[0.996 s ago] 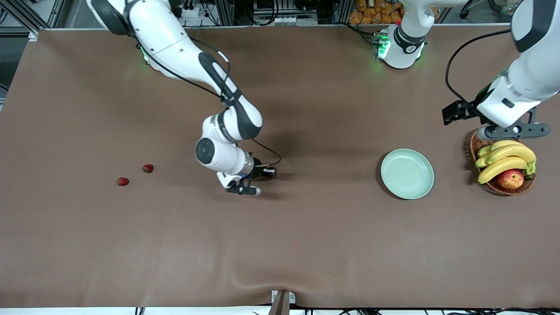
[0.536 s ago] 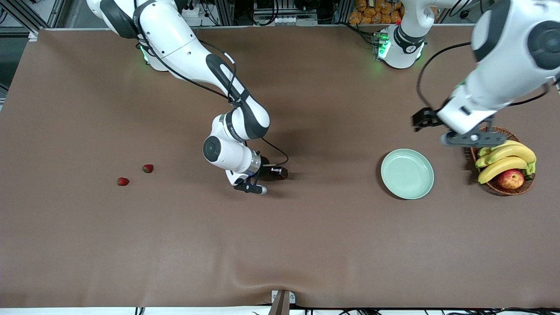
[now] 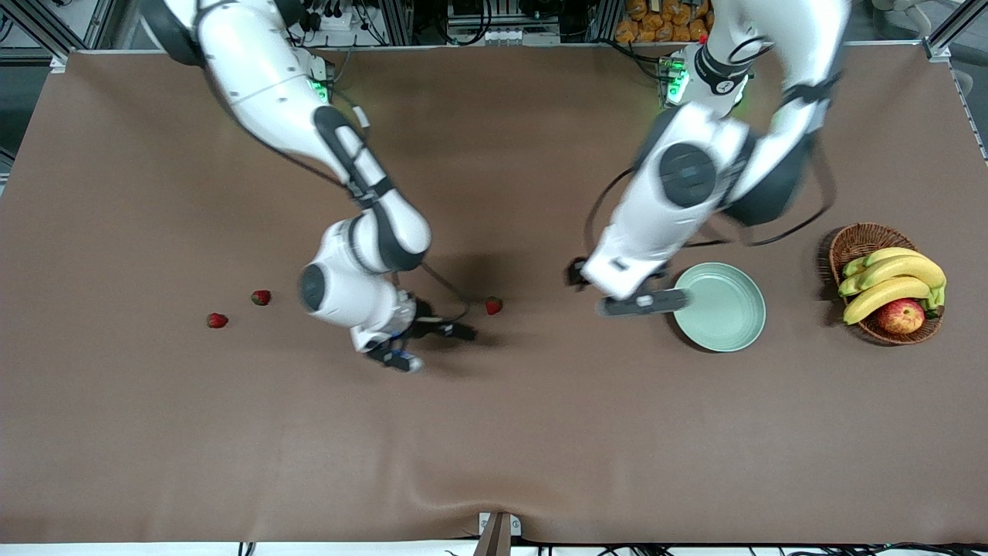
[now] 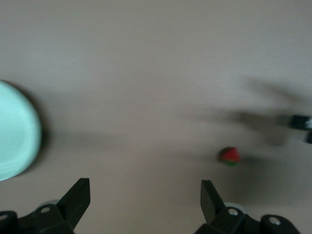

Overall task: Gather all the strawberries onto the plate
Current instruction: 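Pass the strawberry from the right gripper into the left gripper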

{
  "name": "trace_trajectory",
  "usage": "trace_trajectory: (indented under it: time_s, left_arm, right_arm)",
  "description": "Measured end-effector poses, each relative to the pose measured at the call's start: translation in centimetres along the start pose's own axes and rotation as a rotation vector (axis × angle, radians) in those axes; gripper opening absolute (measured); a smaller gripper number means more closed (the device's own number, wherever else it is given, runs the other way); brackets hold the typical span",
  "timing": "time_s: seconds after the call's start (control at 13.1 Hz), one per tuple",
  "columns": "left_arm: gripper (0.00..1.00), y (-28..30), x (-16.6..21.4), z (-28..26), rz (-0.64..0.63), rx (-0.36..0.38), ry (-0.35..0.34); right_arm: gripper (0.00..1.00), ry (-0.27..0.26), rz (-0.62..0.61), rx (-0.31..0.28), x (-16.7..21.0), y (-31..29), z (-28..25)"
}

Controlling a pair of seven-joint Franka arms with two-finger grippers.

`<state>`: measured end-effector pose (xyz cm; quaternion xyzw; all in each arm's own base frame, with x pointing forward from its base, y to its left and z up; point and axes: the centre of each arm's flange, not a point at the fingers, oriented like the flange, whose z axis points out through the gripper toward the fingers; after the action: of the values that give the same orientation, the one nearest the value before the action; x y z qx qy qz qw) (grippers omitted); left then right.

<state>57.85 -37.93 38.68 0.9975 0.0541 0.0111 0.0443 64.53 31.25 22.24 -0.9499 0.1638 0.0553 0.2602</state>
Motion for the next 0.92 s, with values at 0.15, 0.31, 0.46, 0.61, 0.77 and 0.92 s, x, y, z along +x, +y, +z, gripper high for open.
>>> trace_trajectory:
  time_s: [0.15, 0.31, 0.46, 0.61, 0.77, 0.92]
  left_arm:
    - [1.00, 4.7, -1.6, 5.4, -0.050, -0.038, 0.023]
    - [1.00, 8.4, -3.1, 9.7, -0.070, -0.071, 0.038]
    - [1.00, 9.9, -3.7, 13.3, -0.067, -0.096, 0.053]
    - [1.00, 9.8, -3.8, 16.3, -0.067, -0.097, 0.051]
    - [0.96, 9.9, -4.3, 18.5, -0.063, -0.092, 0.043]
    - [0.93, 10.5, -5.1, 19.6, -0.051, -0.091, 0.040]
  right_arm:
    - [1.00, -0.007, -0.015, -0.088, 4.2, 4.5, -5.9]
    - [1.00, -0.016, -0.053, -0.223, 6.5, 8.6, -11.0]
    - [1.00, -0.037, -0.089, -0.380, 7.5, 12.2, -14.1]
    - [1.00, -0.085, -0.109, -0.511, 8.1, 15.9, -15.2]
    - [1.00, -0.130, -0.166, -0.579, 8.5, 19.3, -15.2]
    - [1.00, -0.176, -0.201, -0.590, 8.8, 22.4, -15.1]
